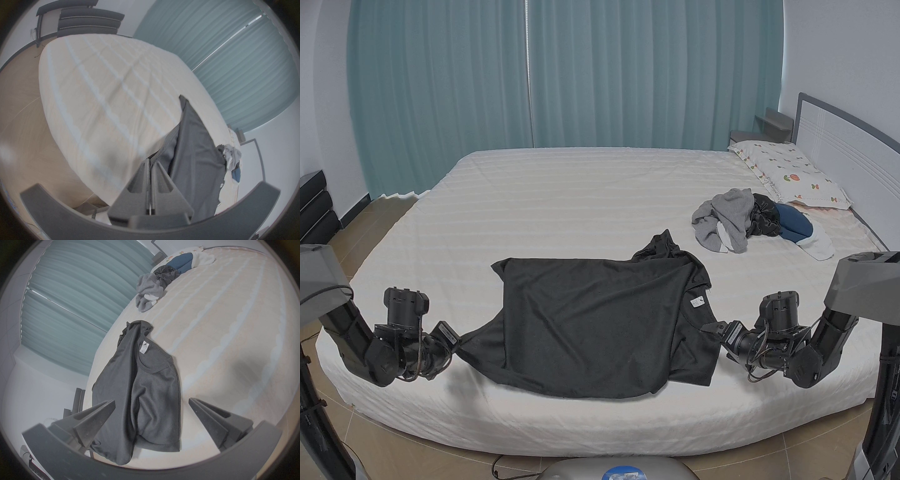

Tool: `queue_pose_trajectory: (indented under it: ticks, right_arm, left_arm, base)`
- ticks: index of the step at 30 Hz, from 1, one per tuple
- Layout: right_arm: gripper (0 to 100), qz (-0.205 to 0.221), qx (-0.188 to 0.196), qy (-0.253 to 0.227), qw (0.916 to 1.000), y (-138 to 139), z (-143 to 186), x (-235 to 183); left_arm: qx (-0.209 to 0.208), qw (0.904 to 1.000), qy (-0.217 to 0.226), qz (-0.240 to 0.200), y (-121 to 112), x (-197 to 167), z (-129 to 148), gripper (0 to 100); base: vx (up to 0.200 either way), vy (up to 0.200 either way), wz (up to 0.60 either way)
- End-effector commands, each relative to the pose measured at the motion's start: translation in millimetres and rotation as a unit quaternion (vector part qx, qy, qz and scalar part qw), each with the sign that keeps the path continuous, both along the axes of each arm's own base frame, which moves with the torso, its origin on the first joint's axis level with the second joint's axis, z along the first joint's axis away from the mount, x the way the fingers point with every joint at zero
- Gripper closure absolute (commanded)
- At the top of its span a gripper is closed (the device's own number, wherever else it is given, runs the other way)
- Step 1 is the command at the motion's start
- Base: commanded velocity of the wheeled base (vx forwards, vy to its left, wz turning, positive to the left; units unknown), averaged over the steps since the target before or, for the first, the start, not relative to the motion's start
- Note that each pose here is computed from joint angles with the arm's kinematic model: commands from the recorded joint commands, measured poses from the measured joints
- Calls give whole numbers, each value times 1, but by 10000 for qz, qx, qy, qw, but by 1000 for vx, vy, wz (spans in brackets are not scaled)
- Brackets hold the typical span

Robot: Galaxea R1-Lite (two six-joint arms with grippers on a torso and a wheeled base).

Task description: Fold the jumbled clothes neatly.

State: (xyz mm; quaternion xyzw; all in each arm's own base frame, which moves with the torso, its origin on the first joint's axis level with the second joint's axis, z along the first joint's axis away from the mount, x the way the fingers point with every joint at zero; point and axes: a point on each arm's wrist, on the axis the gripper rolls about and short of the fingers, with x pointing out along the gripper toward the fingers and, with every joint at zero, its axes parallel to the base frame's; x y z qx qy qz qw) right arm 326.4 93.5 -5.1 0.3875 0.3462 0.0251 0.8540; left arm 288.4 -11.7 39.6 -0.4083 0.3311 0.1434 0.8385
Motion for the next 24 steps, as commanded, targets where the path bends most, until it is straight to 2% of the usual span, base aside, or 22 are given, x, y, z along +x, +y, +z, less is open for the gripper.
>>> queue_pose_trajectory:
  ticks: [1, 3, 4, 6, 10, 18, 24]
  right_arm:
    - [0, 38, -94, 210, 9997, 5, -18, 12]
    - [0, 61, -153, 309, 9994, 6, -24, 15]
    - [100, 107, -217, 356, 9991, 7, -28, 15]
    - [100, 225, -357, 363, 9984, 8, -34, 16]
    - [100, 184, -340, 216, 9990, 6, -28, 23]
    - [100, -75, -200, -359, 9991, -7, 14, 46]
    - [100, -195, -114, -608, 9979, -7, 39, 83]
  left_arm:
    - [-35, 9983, -549, 195, 11, -4, 31, 100]
    - [-34, 9981, -580, 226, 13, -4, 32, 100]
    - [-34, 9980, -588, 226, 13, -4, 32, 100]
    - [-33, 9978, -611, 241, 13, -4, 33, 100]
    - [-52, 9975, -649, 258, 15, -2, 34, 100]
    - [-321, 9933, -887, 671, 27, 13, 42, 100]
    - [-441, 9905, -902, 944, 37, 29, 25, 100]
  base:
    - [0, 0, 0]
    - [0, 0, 0]
    - [0, 0, 0]
    - [0, 0, 0]
    - [0, 0, 0]
    - [0, 0, 0]
    - [0, 0, 0]
